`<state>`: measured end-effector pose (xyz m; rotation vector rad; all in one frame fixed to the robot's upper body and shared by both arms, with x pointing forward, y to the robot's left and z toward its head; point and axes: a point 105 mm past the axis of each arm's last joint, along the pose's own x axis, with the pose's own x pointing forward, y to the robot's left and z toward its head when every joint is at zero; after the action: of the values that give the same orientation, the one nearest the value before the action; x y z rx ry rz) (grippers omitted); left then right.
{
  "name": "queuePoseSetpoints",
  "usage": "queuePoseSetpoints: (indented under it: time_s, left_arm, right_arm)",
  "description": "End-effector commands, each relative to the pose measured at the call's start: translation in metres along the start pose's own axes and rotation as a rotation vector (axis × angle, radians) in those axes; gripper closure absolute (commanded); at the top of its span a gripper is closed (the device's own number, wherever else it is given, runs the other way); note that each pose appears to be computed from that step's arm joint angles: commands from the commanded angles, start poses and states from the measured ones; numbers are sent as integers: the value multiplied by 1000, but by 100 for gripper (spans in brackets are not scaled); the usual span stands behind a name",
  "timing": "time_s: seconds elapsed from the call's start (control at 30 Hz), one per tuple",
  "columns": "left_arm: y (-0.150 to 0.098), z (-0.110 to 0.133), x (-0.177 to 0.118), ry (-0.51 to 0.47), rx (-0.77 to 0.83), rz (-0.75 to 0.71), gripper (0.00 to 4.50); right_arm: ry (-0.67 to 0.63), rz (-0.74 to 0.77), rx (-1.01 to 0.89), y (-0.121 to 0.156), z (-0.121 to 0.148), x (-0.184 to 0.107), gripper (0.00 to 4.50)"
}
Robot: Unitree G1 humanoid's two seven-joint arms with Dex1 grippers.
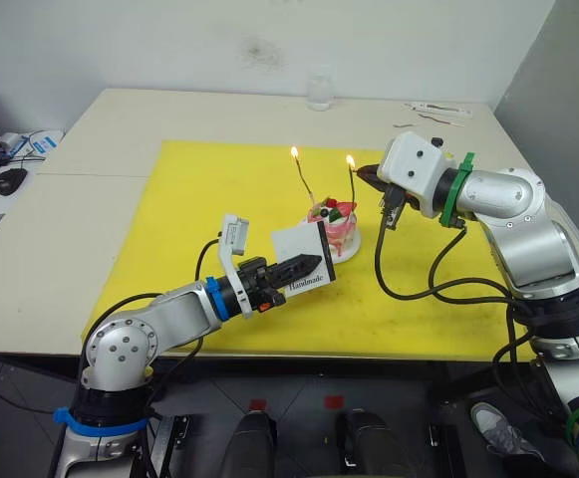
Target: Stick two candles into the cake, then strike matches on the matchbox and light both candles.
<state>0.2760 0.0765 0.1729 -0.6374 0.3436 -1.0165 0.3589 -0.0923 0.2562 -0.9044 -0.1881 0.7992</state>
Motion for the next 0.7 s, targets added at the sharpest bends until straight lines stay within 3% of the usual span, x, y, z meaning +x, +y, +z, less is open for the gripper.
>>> queuePoseSetpoints:
  time_s: [0.03,0.7]
  left_arm:
    - [-10,4,1,-17,15,-39,450]
    - [-10,4,0,-17,7,-40,450]
  right_arm:
    - [-42,-32,-47,-10,16,-5,447]
    - [-41,-35,-45,-11,15,-5,447]
